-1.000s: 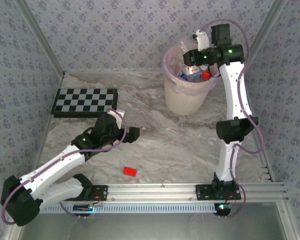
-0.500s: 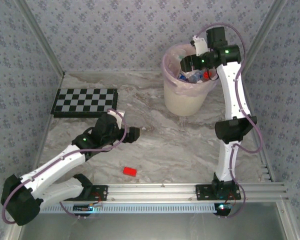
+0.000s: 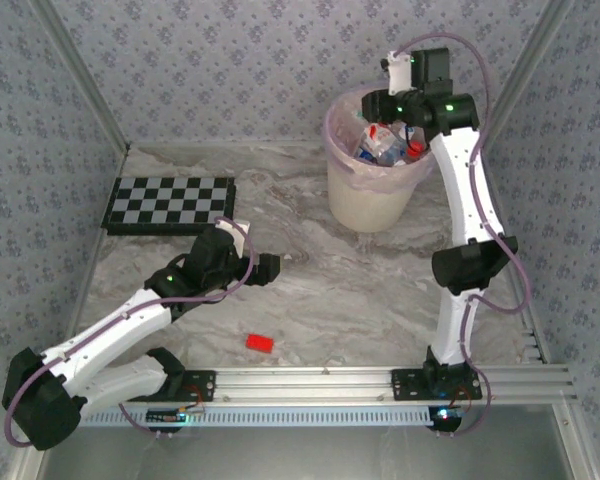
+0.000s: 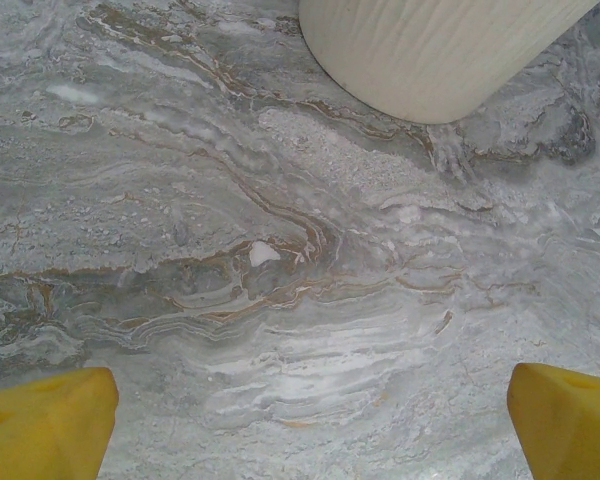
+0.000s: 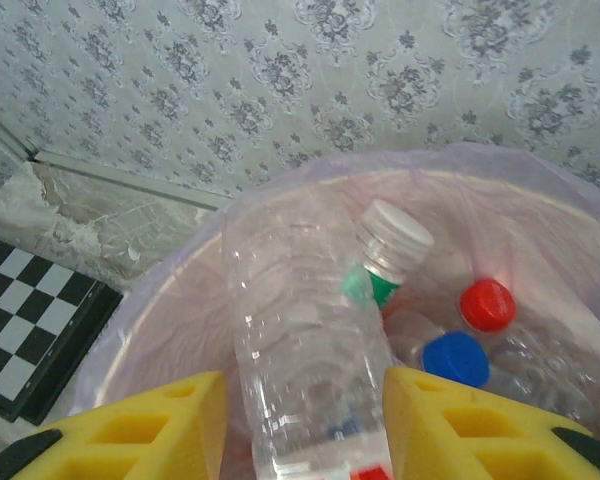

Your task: Put the plastic bottles in the bin

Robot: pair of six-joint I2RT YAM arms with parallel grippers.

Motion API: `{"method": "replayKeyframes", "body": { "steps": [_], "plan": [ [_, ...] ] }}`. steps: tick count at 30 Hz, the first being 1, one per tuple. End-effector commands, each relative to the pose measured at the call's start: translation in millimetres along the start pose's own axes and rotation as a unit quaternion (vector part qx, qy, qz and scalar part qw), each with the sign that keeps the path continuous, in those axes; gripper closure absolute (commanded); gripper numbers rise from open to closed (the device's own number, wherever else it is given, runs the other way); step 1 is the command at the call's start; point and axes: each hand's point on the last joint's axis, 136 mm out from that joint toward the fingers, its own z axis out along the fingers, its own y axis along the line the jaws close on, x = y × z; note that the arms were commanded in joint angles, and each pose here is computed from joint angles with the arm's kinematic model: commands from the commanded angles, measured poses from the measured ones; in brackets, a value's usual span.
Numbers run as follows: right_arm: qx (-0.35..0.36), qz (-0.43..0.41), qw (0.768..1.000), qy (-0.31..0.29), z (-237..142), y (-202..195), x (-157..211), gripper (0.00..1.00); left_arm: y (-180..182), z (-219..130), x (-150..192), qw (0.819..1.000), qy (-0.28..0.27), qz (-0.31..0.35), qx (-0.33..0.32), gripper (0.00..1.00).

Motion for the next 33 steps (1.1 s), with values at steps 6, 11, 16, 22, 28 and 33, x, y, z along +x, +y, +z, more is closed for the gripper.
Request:
{"method": "replayKeyframes", "body": {
  "steps": [6,11,16,22,28,33],
  "plan": [
    [0.062,-0.036,0.997,0.039,50,1,26,0.54,-1,-1,-4,1.000,-0.008,-0.002,0.005,0.00],
    [0.091,-0.041,0.993,0.058,59,4,60,0.56,-1,-1,-5,1.000,-0.009,0.000,0.005,0.00],
    [0.110,-0.044,0.991,0.066,50,5,70,0.56,-1,-1,-5,1.000,-0.009,0.004,0.005,0.00],
    [0.102,-0.038,0.994,0.021,25,7,25,0.48,-2,0,-8,1.000,-0.010,0.006,0.006,0.00],
    [0.098,-0.040,0.994,-0.032,-9,13,-17,0.33,-1,-6,-13,1.000,-0.016,0.018,-0.004,0.00],
    [0.105,-0.039,0.993,-0.044,-48,14,-23,0.20,4,-16,-28,0.998,-0.029,0.039,-0.028,0.00]
  ]
}}
